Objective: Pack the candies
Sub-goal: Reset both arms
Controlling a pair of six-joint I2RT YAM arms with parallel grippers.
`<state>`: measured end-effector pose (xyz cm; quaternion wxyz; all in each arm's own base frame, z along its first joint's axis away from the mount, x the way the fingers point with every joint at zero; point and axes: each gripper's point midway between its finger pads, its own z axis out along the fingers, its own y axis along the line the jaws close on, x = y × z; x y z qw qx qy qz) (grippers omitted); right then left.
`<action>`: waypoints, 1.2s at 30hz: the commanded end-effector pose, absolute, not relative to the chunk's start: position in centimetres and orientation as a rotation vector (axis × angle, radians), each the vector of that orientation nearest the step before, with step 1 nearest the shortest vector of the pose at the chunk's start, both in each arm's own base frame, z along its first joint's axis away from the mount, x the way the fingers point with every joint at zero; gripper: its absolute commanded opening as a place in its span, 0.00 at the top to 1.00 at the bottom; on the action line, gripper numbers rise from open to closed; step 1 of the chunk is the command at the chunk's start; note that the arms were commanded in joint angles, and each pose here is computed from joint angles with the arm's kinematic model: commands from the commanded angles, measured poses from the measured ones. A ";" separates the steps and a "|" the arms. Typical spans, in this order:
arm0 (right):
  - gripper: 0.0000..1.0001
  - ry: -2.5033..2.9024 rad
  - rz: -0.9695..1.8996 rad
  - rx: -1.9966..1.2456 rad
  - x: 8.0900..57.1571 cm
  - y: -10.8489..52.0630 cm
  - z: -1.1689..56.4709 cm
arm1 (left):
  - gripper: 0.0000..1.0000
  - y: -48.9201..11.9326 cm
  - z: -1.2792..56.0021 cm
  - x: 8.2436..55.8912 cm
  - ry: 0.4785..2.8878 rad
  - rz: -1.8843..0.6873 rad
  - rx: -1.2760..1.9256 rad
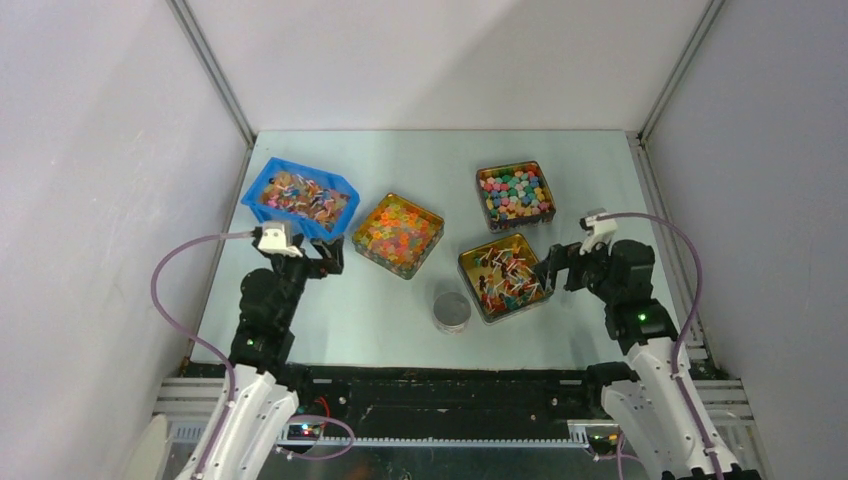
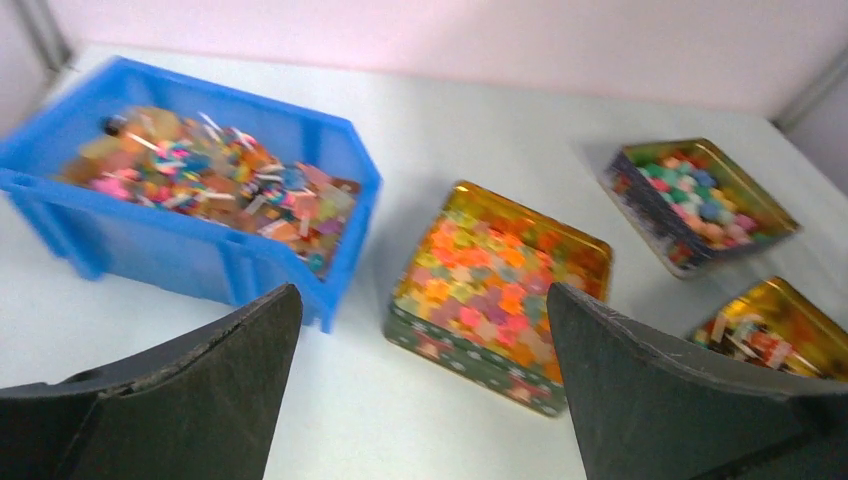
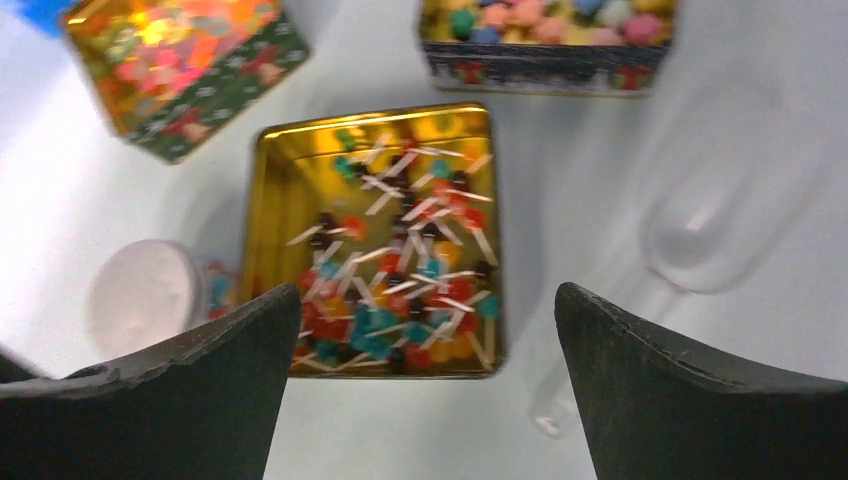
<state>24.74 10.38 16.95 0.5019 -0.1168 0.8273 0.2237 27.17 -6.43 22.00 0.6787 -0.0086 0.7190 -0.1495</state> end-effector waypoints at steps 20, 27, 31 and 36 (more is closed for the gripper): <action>0.01 1.766 0.118 -0.051 31.6 0.6 11.4 | 0.00 -0.3 14.9 32.1 1.577 0.138 0.076; 0.01 1.727 0.117 -0.064 33.0 0.0 12.0 | 0.00 -0.3 14.7 35.0 1.578 0.075 0.114; 0.00 1.722 0.165 -0.107 34.6 0.8 12.3 | 0.00 1.9 13.6 34.4 1.558 0.037 0.016; 0.01 1.810 0.257 -0.217 37.2 2.7 11.4 | 0.00 3.1 13.8 34.5 1.526 0.046 -0.029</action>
